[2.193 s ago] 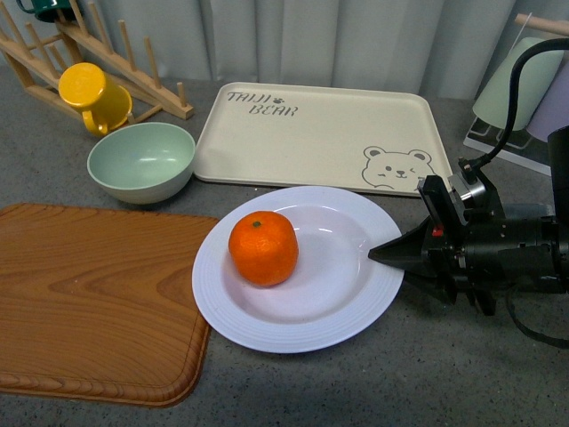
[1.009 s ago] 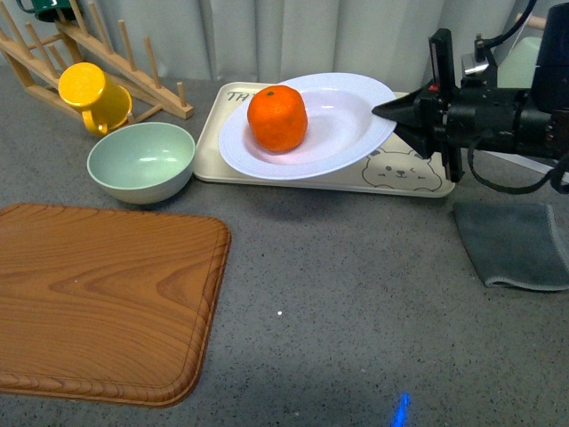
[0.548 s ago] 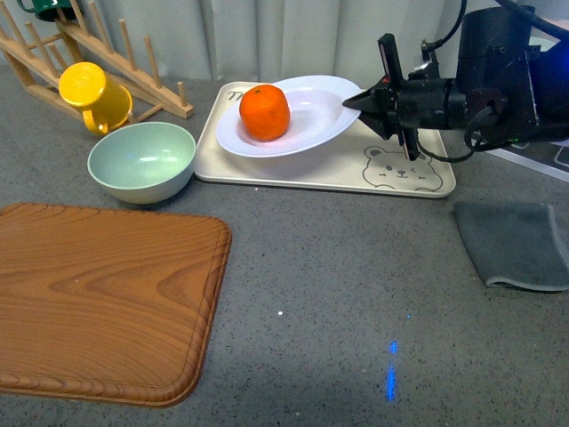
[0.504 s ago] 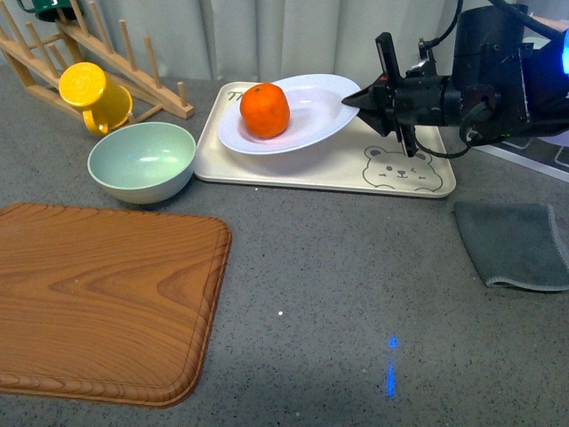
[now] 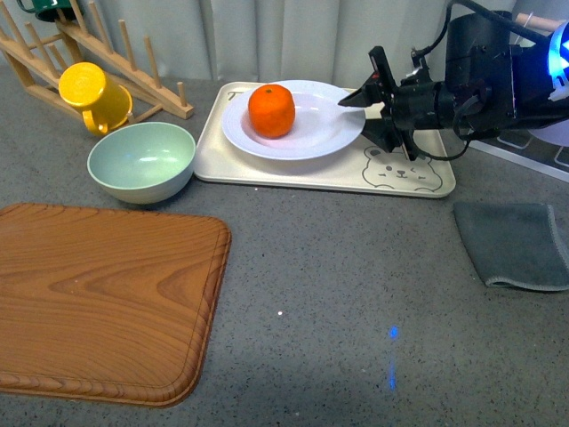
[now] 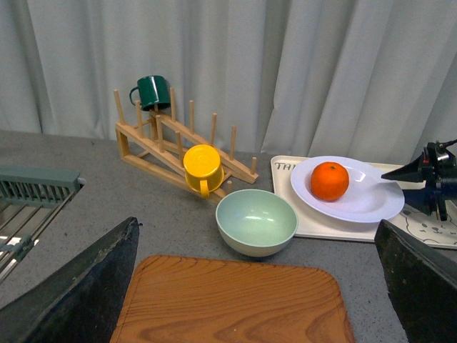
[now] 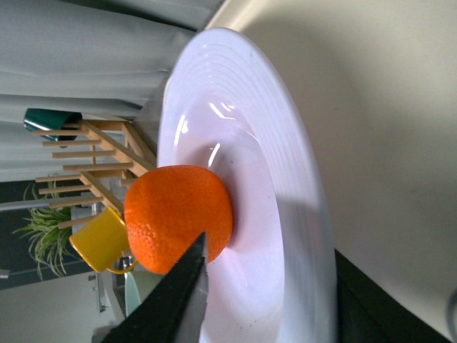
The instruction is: Place orange and plate with both arms
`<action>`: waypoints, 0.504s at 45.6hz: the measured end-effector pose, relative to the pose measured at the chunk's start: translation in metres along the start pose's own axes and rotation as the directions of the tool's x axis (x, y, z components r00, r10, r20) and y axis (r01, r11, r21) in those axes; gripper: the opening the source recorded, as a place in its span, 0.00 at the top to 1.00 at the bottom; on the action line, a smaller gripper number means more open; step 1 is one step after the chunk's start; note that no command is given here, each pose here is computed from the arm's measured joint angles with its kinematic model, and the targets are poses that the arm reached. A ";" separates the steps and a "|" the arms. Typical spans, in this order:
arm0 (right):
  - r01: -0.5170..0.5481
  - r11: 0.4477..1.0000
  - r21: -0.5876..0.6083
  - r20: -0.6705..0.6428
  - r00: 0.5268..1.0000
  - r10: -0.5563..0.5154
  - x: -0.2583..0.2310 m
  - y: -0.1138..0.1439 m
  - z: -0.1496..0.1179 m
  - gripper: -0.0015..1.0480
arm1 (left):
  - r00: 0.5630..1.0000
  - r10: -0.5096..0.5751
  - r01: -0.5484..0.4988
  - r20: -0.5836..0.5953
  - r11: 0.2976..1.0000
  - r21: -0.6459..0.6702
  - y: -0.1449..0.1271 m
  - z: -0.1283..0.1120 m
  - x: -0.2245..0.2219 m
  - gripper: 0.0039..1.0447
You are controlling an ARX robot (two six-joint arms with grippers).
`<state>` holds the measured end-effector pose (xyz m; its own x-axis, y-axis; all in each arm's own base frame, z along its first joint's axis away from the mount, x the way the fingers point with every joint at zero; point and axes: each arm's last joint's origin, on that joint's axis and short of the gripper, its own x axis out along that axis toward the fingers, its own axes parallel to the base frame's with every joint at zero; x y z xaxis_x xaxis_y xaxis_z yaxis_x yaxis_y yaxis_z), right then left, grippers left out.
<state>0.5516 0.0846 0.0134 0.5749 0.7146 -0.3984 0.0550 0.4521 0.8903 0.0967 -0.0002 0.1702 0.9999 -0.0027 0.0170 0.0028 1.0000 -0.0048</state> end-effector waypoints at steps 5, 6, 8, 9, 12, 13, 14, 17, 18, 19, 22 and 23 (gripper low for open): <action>0.025 1.000 0.007 -0.007 1.000 -0.025 -0.005 -0.009 -0.003 0.40 | 1.000 0.000 0.000 0.000 1.000 0.000 0.000 0.000 0.000 0.06; 0.029 1.000 0.006 -0.005 1.000 -0.029 -0.007 -0.009 -0.003 0.35 | 1.000 0.000 0.000 0.000 1.000 0.000 0.000 0.000 0.000 0.06; 0.031 1.000 0.004 -0.004 1.000 -0.031 -0.010 -0.009 -0.003 0.30 | 1.000 0.000 0.000 0.000 1.000 0.000 0.000 0.000 0.000 0.06; 0.032 0.999 0.002 -0.003 0.999 -0.032 -0.011 -0.008 -0.003 0.26 | 1.000 0.000 0.000 0.000 1.000 0.000 0.000 0.000 0.000 0.06; 0.036 0.999 -0.012 0.004 0.999 -0.036 -0.017 -0.003 0.000 0.16 | 1.000 0.000 0.000 0.000 1.000 0.000 0.000 0.000 0.000 0.06; 0.036 0.999 -0.024 0.008 0.999 -0.036 -0.021 0.001 0.000 0.11 | 1.000 0.000 0.000 0.000 1.000 0.000 0.000 0.000 0.000 0.06; 0.037 0.999 -0.033 0.011 0.999 -0.037 -0.023 0.004 0.001 0.08 | 1.000 0.000 0.000 0.000 1.000 0.000 0.000 0.000 0.000 0.06; 0.058 0.993 -0.099 0.034 0.998 -0.054 -0.035 0.018 0.001 0.09 | 1.000 0.000 0.000 0.000 1.000 0.000 0.000 0.000 0.000 0.06; 0.067 0.991 -0.118 0.045 0.997 -0.062 -0.037 0.022 0.001 0.09 | 1.000 0.000 0.000 0.000 1.000 0.000 0.000 0.000 0.000 0.06; 0.087 0.983 -0.161 0.058 0.995 -0.079 -0.042 0.028 -0.001 0.09 | 1.000 0.000 0.000 0.000 1.000 0.000 0.000 0.000 0.000 0.06; 0.162 0.944 -0.289 0.095 0.986 -0.140 -0.051 0.044 -0.007 0.09 | 1.000 0.000 0.000 0.000 1.000 0.000 0.000 0.000 0.000 0.06; 0.169 0.928 -0.332 0.101 0.984 -0.143 -0.053 0.048 -0.010 0.09 | 1.000 0.000 0.000 0.000 1.000 0.000 0.000 0.000 0.000 0.06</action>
<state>0.5156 0.0732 0.0752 0.6408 0.5847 -0.4976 -0.1224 0.7176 0.6856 0.0967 -0.0002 0.1702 0.9999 -0.0027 0.0170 0.0028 1.0000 -0.0048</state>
